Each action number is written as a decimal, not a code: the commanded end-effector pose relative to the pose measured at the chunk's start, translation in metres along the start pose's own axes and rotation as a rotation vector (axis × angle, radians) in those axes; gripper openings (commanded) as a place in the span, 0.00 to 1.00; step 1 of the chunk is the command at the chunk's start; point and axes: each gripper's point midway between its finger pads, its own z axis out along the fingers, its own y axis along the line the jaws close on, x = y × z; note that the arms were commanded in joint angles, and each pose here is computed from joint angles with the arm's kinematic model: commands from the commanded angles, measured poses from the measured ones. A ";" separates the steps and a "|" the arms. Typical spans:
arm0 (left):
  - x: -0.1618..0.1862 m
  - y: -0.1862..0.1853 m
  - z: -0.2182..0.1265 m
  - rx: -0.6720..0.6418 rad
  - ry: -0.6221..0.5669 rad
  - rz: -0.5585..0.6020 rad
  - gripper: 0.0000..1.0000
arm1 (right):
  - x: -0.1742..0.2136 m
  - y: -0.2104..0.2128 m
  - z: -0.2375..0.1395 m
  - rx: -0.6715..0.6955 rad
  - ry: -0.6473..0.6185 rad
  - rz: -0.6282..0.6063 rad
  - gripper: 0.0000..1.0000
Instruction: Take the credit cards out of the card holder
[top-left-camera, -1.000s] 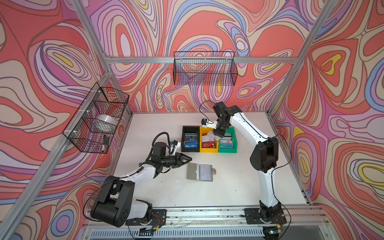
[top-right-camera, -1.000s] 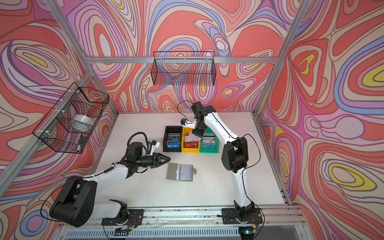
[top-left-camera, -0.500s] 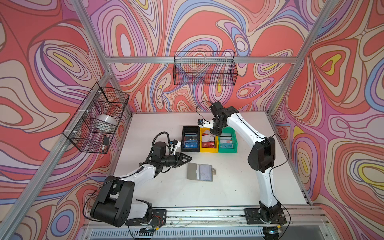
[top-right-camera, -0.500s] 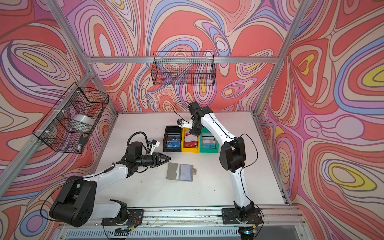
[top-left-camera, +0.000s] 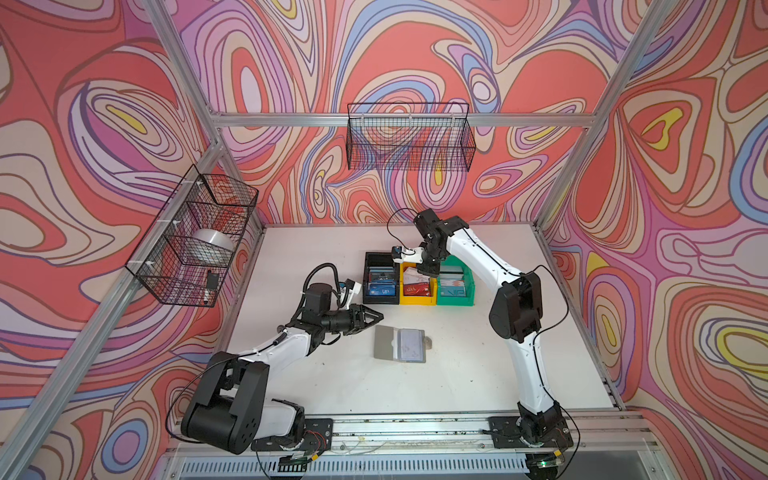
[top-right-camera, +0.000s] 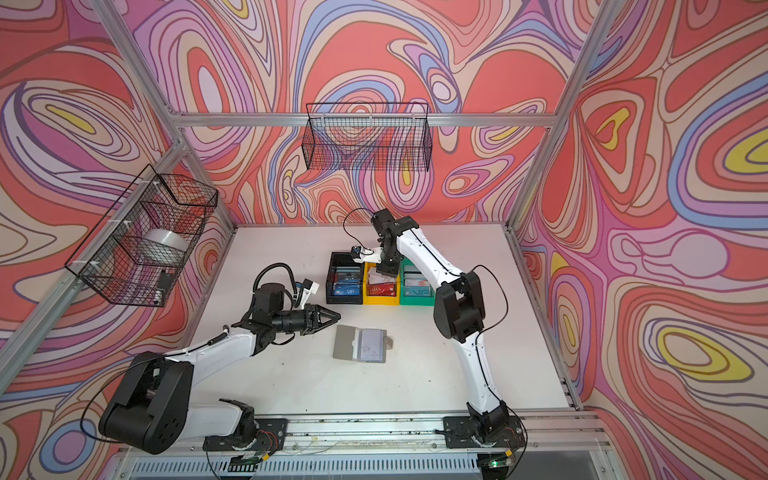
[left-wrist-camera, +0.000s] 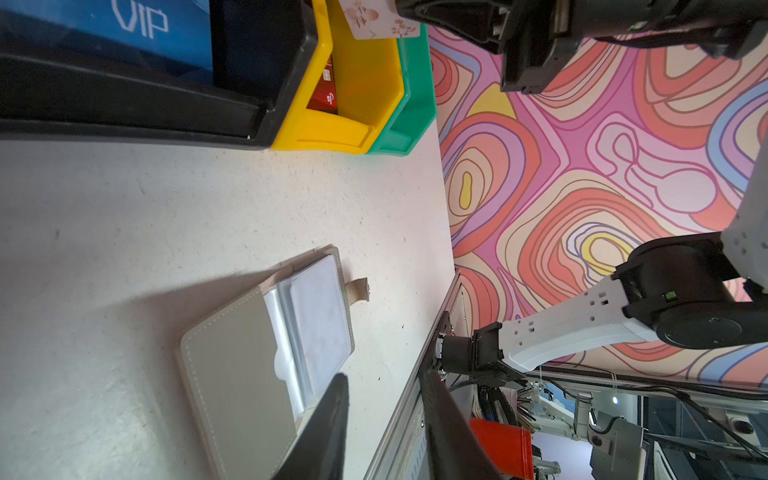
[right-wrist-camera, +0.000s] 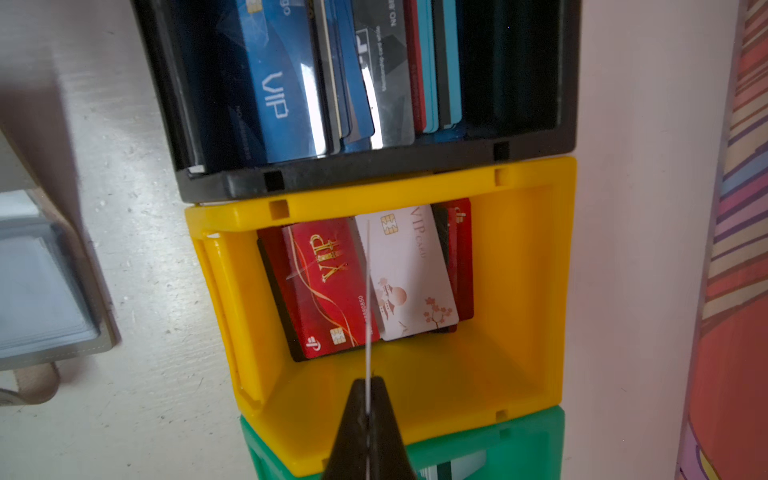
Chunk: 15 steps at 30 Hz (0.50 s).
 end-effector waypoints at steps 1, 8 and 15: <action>-0.002 -0.002 -0.001 0.011 -0.001 0.014 0.34 | 0.000 0.022 0.006 -0.071 0.017 -0.025 0.00; -0.002 -0.002 -0.002 0.010 -0.004 0.016 0.34 | 0.011 0.034 0.019 -0.104 0.072 -0.029 0.00; -0.003 -0.001 -0.003 0.010 -0.010 0.016 0.34 | 0.012 0.039 0.031 -0.118 0.096 -0.044 0.00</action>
